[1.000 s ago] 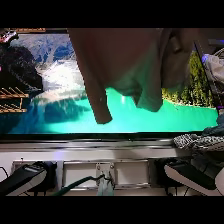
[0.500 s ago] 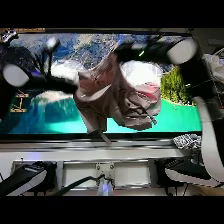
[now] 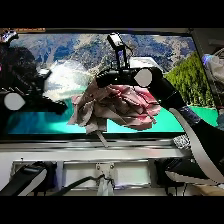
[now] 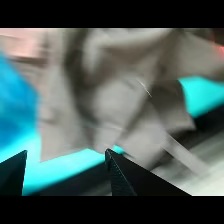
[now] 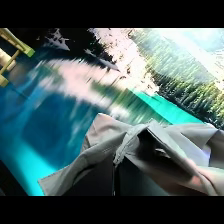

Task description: Fold the clothes and pants, and hang the long-sleeved shirts on hangers.

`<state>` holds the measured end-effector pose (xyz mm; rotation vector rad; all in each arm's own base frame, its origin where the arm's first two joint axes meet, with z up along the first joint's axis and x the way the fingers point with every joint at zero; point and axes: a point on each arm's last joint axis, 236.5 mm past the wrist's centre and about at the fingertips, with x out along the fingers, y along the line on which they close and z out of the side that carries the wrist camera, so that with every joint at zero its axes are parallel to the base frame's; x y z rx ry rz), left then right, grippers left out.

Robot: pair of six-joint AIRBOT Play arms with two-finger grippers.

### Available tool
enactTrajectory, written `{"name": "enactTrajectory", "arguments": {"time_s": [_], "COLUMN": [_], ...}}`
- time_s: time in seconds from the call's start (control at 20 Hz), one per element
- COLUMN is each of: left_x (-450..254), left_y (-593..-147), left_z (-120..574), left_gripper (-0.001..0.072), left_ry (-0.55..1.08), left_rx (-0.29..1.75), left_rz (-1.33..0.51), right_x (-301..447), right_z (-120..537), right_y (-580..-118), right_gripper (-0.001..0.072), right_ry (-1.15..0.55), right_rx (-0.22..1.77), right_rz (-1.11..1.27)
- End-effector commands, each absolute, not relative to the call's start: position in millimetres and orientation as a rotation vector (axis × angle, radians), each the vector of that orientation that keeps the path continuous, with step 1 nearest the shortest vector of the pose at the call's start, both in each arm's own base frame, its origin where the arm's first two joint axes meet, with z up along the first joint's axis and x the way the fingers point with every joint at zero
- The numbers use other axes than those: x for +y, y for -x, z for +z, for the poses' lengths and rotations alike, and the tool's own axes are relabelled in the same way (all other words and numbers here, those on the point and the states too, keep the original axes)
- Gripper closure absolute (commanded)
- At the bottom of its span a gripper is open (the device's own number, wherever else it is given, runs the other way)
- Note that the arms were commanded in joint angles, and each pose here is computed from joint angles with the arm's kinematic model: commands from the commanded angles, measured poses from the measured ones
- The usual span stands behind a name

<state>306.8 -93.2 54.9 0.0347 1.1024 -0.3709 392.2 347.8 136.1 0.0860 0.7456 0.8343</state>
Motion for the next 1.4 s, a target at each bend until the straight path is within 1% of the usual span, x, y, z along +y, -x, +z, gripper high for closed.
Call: {"name": "enactTrajectory", "arguments": {"time_s": [0.0, 0.1, 0.2, 0.3, 0.4, 0.5, 0.55, 0.6, 0.65, 0.7, 0.85, 1.05, 1.2, 1.35], "left_x": [3.4, 78.0, 144.9, 196.5, 236.9, 264.5, 272.8, 281.3, 289.3, 297.2, 321.5, 352.7, 366.7, 382.5], "left_y": [-345.4, -349.8, -327.4, -303.7, -286.7, -284.3, -292.3, -304.6, -317.5, -328.0, -342.3, -367.7, -374.9, -375.8], "left_z": [103.8, 126.1, 120.4, 106.7, 93.0, 85.5, 86.3, 91.2, 97.6, 99.8, 67.2, 52.5, 32.7, 20.4], "left_gripper": [0.0148, 0.015, 0.0153, 0.0153, 0.0153, 0.0153, 0.0161, 0.0218, 0.0233, 0.0232, 0.0232, 0.0232, 0.0232, 0.0232], "left_ry": [-0.019, 0.064, 0.14, 0.199, 0.198, 0.14, 0.083, 0.002, -0.065, -0.098, -0.096, -0.108, -0.081, -0.093], "left_rx": [0.894, 0.795, 0.81, 0.845, 0.881, 0.893, 0.88, 0.85, 0.809, 0.776, 0.851, 0.899, 0.963, 0.994], "left_rz": [-0.018, 0.237, 0.45, 0.594, 0.672, 0.687, 0.669, 0.645, 0.628, 0.627, 0.626, 0.629, 0.627, 0.64], "right_x": [352.0, 354.0, 355.5, 355.4, 355.0, 354.4, 354.2, 354.2, 354.2, 354.2, 353.6, 352.5, 352.7, 352.6], "right_z": [132.5, 128.8, 126.0, 125.1, 124.4, 122.5, 121.7, 121.4, 121.5, 121.4, 118.3, 113.9, 114.4, 114.0], "right_y": [-387.5, -380.8, -375.8, -374.5, -374.1, -372.1, -370.9, -370.6, -370.6, -370.5, -366.4, -360.0, -360.6, -360.1], "right_gripper": [0.0682, 0.0684, 0.0683, 0.0683, 0.0683, 0.0683, 0.0683, 0.0683, 0.0683, 0.0683, 0.0684, 0.0683, 0.0681, 0.0681], "right_ry": [-0.055, -0.013, 0.011, 0.012, 0.017, 0.033, 0.04, 0.041, 0.041, 0.041, 0.048, 0.056, 0.051, 0.034], "right_rx": [0.743, 0.75, 0.758, 0.765, 0.766, 0.771, 0.774, 0.776, 0.775, 0.776, 0.796, 0.826, 0.825, 0.838], "right_rz": [0.856, 0.883, 0.9, 0.902, 0.903, 0.911, 0.915, 0.916, 0.916, 0.916, 0.924, 0.936, 0.933, 0.925]}}
